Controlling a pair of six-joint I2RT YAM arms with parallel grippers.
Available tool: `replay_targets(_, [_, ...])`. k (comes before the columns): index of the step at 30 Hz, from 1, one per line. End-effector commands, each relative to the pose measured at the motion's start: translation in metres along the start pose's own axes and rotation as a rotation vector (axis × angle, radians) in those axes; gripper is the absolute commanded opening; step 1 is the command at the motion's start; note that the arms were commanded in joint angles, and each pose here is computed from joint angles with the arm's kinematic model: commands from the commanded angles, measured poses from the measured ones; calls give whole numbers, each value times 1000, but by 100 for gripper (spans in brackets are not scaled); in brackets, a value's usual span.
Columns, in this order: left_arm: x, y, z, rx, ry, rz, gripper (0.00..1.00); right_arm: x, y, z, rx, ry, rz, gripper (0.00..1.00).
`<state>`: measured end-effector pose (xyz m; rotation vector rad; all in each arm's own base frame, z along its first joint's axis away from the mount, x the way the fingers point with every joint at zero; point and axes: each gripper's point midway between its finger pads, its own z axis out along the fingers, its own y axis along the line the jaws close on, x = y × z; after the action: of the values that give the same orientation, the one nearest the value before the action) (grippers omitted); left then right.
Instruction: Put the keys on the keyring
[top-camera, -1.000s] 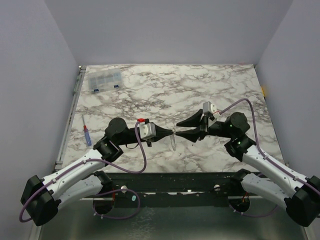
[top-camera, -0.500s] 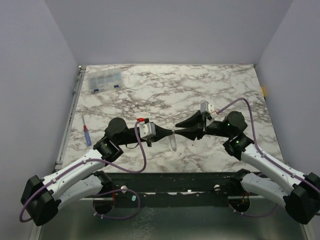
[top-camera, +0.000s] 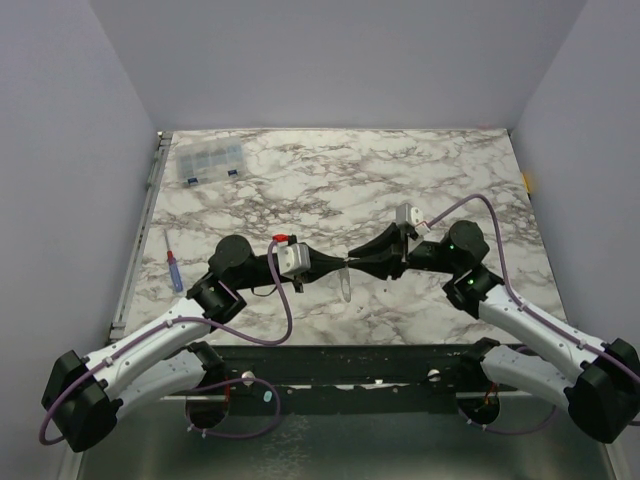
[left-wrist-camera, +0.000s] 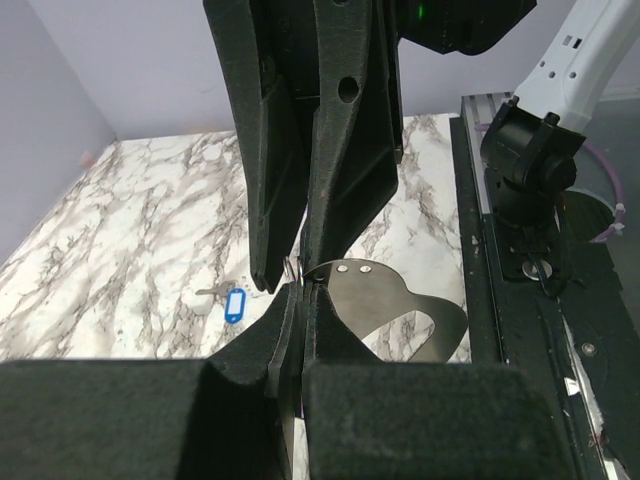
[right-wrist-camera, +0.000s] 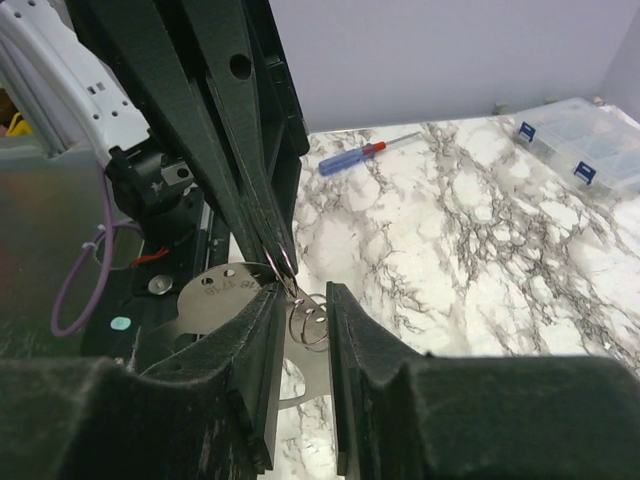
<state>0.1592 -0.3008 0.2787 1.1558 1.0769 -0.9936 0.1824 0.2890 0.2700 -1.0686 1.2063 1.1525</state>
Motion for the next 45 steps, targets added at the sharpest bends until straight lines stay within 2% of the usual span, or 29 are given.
replay_targets(1, [-3, -7, 1, 44, -28, 6, 0, -4, 5, 1, -26, -18, -32, 27])
replay_targets(10, [1, -7, 2, 43, -18, -2, 0, -11, 16, -2, -67, -51, -36, 17])
replay_targets(16, [1, -5, 2, 34, -17, -4, 0, -9, 19, -1, -88, -43, -11, 1])
replay_targets(23, [2, 2, 2, -11, -11, -11, 0, -8, 21, -2, -89, -41, -13, 1])
replay_targets(24, [2, 4, 1, -22, -10, -11, 6, -8, 19, -2, -78, -43, -18, 1])
replay_targets(28, [2, 12, -4, -85, -8, 3, 50, -8, 9, -5, -6, -46, -50, 1])
replay_targets(29, [0, 14, -7, -104, -6, 9, 58, -8, 6, -5, 13, -47, -56, 1])
replay_targets(31, [0, 20, -11, -146, 6, 22, 67, -8, -1, -6, 52, -46, -73, 1])
replay_targets(36, [-2, 34, -20, -237, 60, 14, 76, -9, -21, -8, 186, -36, -154, 1])
replay_targets(40, [-14, 43, -22, -291, 45, -27, 81, -13, -42, -9, 338, -21, -204, 1])
replay_targets(45, [-22, 51, -14, -334, 15, -187, 80, -17, -65, -14, 534, -15, -213, 1])
